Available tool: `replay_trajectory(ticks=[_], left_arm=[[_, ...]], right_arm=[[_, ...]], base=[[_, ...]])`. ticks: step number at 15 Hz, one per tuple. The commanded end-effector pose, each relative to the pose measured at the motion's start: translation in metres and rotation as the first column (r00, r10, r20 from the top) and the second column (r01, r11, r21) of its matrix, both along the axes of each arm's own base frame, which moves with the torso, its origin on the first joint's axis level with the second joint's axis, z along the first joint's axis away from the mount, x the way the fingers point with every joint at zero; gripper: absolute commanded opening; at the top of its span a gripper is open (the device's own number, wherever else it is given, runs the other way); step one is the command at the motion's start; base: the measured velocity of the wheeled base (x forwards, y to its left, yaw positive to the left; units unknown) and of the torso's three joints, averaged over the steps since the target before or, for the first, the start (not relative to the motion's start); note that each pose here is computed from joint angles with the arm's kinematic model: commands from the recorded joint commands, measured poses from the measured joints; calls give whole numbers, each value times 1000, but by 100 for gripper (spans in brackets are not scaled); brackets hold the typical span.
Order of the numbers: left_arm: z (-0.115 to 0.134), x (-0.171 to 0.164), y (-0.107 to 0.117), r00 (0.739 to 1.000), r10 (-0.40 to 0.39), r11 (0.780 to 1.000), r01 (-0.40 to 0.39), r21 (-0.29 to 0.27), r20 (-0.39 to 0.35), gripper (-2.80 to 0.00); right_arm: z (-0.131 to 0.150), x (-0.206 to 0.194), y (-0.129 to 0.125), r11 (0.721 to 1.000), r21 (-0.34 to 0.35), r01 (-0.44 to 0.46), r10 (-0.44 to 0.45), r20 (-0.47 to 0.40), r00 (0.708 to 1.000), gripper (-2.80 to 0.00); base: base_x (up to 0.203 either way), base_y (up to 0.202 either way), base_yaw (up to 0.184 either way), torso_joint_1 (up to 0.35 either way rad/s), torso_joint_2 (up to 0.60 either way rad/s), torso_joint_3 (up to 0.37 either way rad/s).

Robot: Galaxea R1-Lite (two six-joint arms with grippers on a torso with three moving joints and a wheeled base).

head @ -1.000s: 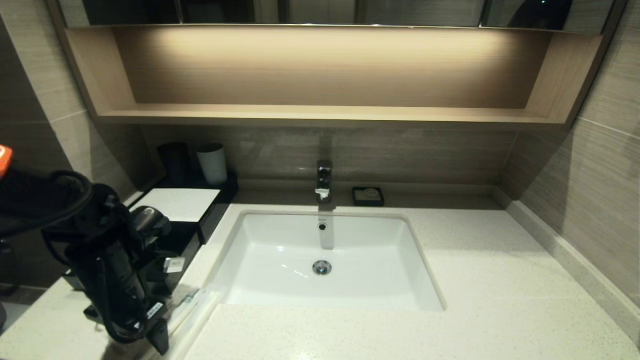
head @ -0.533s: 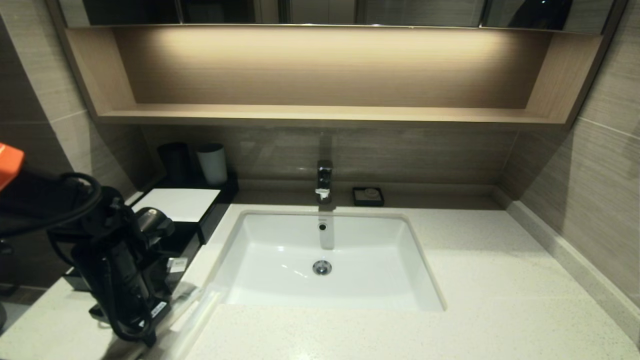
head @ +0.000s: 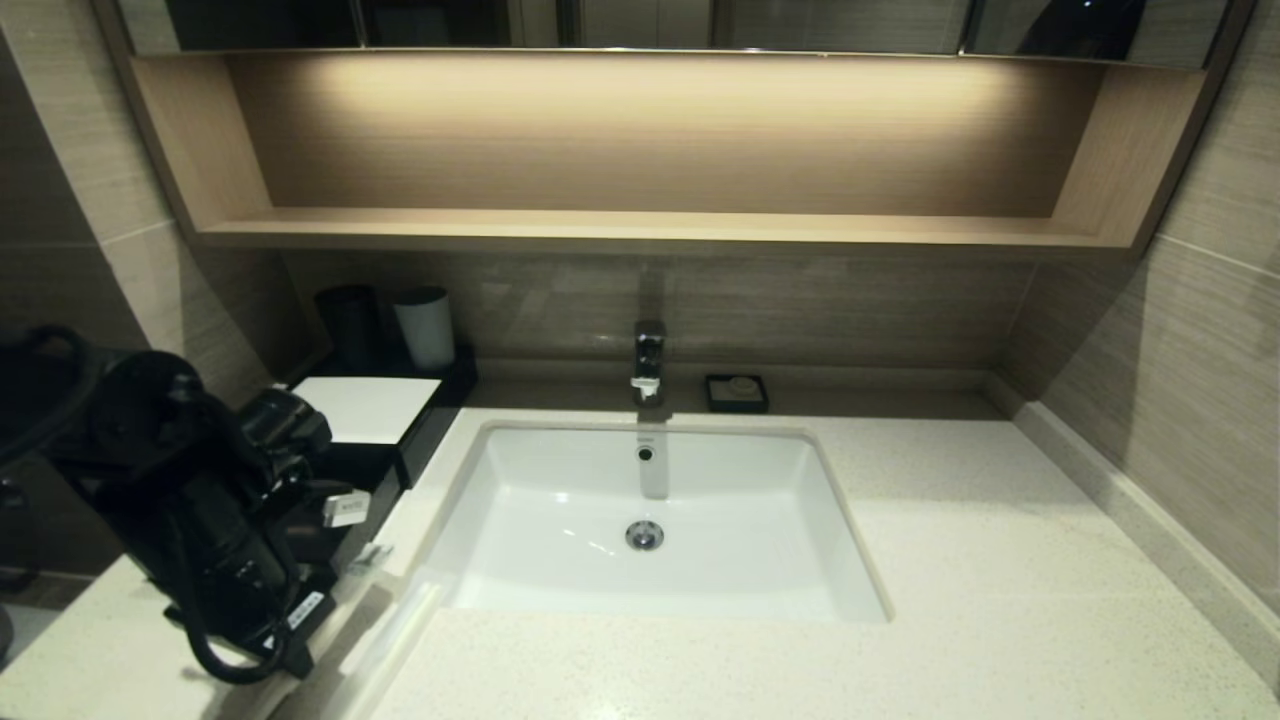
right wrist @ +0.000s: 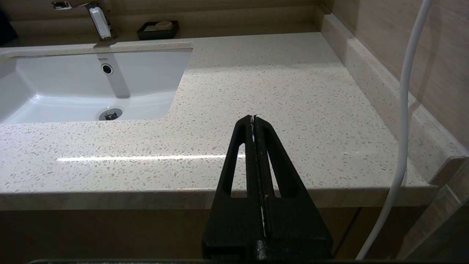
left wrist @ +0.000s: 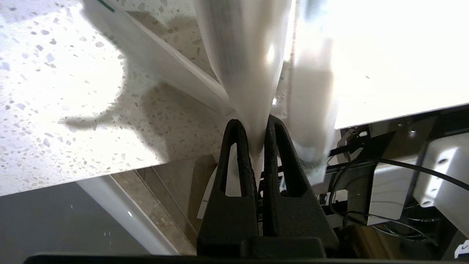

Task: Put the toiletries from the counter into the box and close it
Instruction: Pick up the bathroom toiletry, then place the bathroom toiletry into the drawer

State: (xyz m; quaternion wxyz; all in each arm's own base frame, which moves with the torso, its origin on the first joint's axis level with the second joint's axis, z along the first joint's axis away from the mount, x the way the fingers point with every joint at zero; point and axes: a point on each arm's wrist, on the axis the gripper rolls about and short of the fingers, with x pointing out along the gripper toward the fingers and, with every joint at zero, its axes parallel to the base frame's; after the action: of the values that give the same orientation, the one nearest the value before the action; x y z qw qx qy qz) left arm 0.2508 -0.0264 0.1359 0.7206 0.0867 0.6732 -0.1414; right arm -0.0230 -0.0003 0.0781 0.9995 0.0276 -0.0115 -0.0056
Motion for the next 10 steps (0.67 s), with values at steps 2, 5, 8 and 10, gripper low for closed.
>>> replay_trajectory(ticks=[2,5,8,10], left_arm=[[38,-16,1,989,11,1000,-6,-29,149,-280],[60,-6,2,965,118,992,-105,-66,233,-280],[56,21,23,939,257,966,-246,-75,228,-280],[52,36,38,915,342,940,-334,-77,214,-280]], right_arm=[[0,0,0,1000,0,0,0,0,1000,-280],[0,0,0,1000,0,-1,1,-1,1000,-280],[0,0,0,1000,0,0,0,0,1000,-280],[0,0,0,1000,0,0,0,-3,1000,-280]], base=[[0,0,0,0,0,0],[0,0,0,0,0,0],[0,0,0,0,0,0],[0,0,0,0,0,0]])
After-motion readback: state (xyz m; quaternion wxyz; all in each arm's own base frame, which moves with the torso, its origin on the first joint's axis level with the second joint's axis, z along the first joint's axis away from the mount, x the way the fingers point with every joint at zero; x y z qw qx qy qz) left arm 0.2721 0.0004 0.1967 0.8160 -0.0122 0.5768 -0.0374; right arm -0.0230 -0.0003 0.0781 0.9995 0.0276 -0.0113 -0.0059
